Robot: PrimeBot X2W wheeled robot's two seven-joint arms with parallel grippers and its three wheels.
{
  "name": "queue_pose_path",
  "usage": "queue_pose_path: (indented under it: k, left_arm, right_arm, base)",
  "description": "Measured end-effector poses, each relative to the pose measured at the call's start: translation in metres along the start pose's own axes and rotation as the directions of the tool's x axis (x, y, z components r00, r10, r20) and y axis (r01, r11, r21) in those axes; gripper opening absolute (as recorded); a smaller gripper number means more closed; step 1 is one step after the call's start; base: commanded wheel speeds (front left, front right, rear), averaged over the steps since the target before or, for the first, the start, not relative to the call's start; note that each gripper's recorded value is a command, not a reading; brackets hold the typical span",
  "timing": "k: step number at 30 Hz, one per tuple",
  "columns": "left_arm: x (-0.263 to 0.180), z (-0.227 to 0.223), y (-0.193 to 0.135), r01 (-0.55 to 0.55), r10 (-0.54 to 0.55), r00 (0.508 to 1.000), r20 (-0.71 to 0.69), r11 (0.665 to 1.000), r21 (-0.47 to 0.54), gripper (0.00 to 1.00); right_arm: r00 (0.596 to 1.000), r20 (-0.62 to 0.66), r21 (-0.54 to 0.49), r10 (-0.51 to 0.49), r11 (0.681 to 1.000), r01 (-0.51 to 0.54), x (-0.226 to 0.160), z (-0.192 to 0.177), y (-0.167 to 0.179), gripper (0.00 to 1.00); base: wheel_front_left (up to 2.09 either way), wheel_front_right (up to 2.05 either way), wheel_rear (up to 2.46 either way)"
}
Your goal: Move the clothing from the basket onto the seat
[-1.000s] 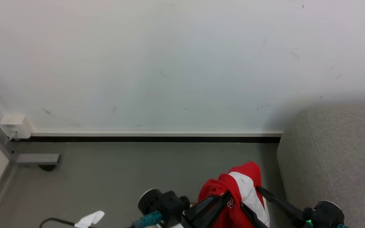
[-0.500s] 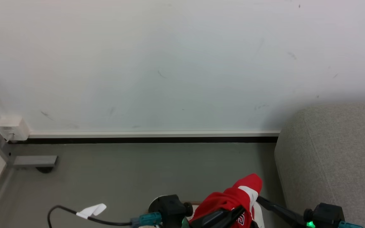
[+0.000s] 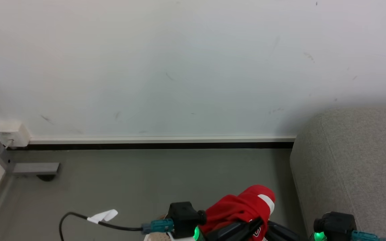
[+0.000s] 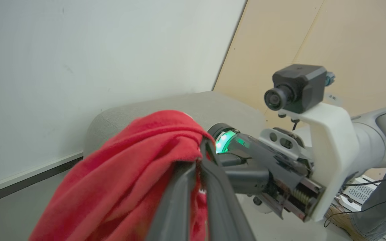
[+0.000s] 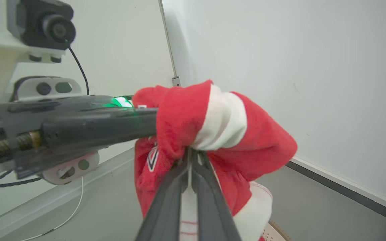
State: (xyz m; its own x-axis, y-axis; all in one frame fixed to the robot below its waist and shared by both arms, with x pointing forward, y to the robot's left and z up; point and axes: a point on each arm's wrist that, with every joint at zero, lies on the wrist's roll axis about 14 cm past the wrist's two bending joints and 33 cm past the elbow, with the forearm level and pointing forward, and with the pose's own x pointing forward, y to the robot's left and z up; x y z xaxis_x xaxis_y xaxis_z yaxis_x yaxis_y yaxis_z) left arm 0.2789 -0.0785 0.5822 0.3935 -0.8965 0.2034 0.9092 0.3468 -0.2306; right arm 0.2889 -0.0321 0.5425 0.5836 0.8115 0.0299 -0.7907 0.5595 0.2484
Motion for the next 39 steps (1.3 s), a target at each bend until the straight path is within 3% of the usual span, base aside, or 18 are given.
queue_pose_path:
  k: [1, 2, 3, 4, 5, 12, 23, 34, 39]
  left_arm:
    - [0.000, -0.001, 0.002, -0.005, 0.005, 1.000, -0.004, 1.000, -0.004, 0.13]
    - [-0.001, -0.003, 0.004, -0.014, 0.014, 1.000, -0.006, 1.000, -0.004, 0.31]
    - [-0.001, -0.002, 0.008, -0.024, 0.024, 1.000, -0.004, 1.000, -0.003, 0.67]
    - [-0.001, -0.001, 0.012, -0.041, 0.041, 0.999, 0.001, 0.999, 0.000, 0.95]
    - [-0.002, -0.003, 0.016, -0.053, 0.053, 0.999, -0.002, 0.999, 0.002, 1.00]
    - [-0.002, -0.011, 0.028, -0.121, 0.121, 0.993, -0.003, 0.993, 0.002, 1.00]
    - [0.010, -0.026, 0.030, -0.131, 0.131, 0.991, -0.004, 0.991, 0.014, 1.00]
    - [0.029, -0.045, 0.026, -0.073, 0.074, 0.996, -0.038, 0.996, 0.041, 1.00]
    - [0.042, -0.051, 0.015, -0.008, 0.011, 0.999, -0.049, 0.999, 0.043, 1.00]
  right_arm:
    - [1.000, 0.001, 0.002, -0.003, 1.000, 0.003, 0.000, 0.000, -0.001, 0.00]
    - [1.000, 0.005, 0.000, -0.007, 1.000, 0.007, 0.000, 0.002, -0.002, 0.00]
    - [1.000, 0.013, 0.005, -0.013, 1.000, 0.013, -0.001, 0.003, -0.004, 0.00]
    - [1.000, 0.018, 0.009, -0.021, 1.000, 0.020, -0.001, 0.005, -0.006, 0.00]
    - [0.999, 0.021, 0.010, -0.031, 0.999, 0.031, -0.002, 0.006, -0.009, 0.00]
    - [0.984, 0.103, 0.035, -0.145, 0.989, 0.142, -0.016, 0.025, -0.037, 0.00]
    - [0.930, 0.189, 0.012, -0.316, 0.948, 0.319, -0.056, 0.044, -0.073, 0.00]
    - [0.836, 0.310, -0.063, -0.452, 0.868, 0.493, -0.113, 0.087, -0.098, 0.00]
    - [0.796, 0.340, -0.120, -0.501, 0.816, 0.565, -0.144, 0.105, -0.105, 0.00]
  base:
    - [0.00, 0.00, 0.00]
    - [0.00, 0.00, 0.00]
    - [0.00, 0.00, 0.00]
    - [0.00, 0.00, 0.00]
    - [0.00, 0.00, 0.00]
    - [0.00, 0.00, 0.00]
    - [0.00, 0.00, 0.00]
    - [0.00, 0.00, 0.00]
    - [0.00, 0.00, 0.00]
